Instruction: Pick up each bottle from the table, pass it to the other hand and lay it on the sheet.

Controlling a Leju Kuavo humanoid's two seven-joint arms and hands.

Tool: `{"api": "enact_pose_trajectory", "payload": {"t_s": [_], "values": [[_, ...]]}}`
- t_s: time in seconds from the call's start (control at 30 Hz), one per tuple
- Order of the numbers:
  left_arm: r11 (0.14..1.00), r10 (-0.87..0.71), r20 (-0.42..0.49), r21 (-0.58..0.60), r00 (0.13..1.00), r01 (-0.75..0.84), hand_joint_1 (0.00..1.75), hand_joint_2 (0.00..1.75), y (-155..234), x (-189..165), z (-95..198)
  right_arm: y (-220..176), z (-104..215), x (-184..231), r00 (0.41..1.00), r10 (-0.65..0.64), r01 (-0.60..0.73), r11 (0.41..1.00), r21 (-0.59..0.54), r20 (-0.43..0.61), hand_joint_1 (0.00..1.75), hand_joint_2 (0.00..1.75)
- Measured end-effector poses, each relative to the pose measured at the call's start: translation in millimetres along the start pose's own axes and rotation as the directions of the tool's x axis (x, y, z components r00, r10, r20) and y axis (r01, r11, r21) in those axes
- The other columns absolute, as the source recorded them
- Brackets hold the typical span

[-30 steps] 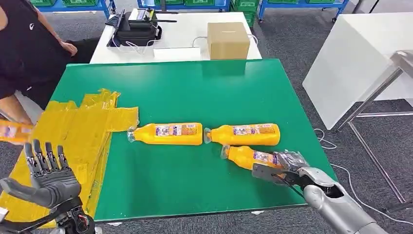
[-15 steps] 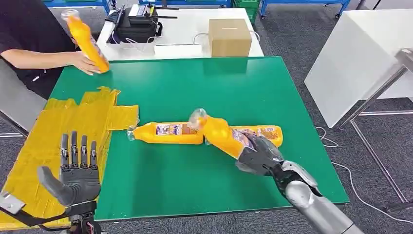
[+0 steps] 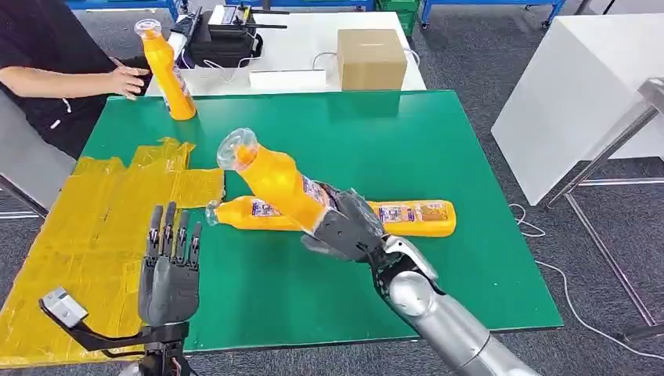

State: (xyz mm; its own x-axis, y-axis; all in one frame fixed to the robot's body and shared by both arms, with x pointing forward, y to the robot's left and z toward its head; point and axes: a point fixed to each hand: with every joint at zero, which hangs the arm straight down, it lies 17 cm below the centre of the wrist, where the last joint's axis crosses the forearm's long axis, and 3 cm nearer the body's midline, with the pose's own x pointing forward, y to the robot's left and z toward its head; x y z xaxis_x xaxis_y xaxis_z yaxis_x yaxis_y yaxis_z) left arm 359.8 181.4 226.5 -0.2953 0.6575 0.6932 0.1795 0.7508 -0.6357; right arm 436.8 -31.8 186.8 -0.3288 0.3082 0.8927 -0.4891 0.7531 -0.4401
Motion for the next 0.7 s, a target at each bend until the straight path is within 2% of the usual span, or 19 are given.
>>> {"api": "enact_pose_trajectory", "payload": {"t_s": [0.3,0.47,0.7], "values": [[0.999,-0.034,-0.011,-0.032,0.999,0.034,0.0,1.75,-10,-9,-5,42,-17,4,0.999,-0.044,0.046,0.995,0.085,-0.023,1.75,1.75],[0.998,-0.04,-0.019,-0.039,0.999,0.039,0.0,1.75,-11,-13,-7,76,-24,12,0.999,-0.043,0.048,0.983,0.178,-0.03,1.75,1.75],[0.999,-0.035,-0.022,-0.029,0.999,0.035,0.0,1.75,-6,-15,-7,126,-22,35,1.0,-0.013,0.009,0.949,0.316,0.012,1.75,1.75]]}}
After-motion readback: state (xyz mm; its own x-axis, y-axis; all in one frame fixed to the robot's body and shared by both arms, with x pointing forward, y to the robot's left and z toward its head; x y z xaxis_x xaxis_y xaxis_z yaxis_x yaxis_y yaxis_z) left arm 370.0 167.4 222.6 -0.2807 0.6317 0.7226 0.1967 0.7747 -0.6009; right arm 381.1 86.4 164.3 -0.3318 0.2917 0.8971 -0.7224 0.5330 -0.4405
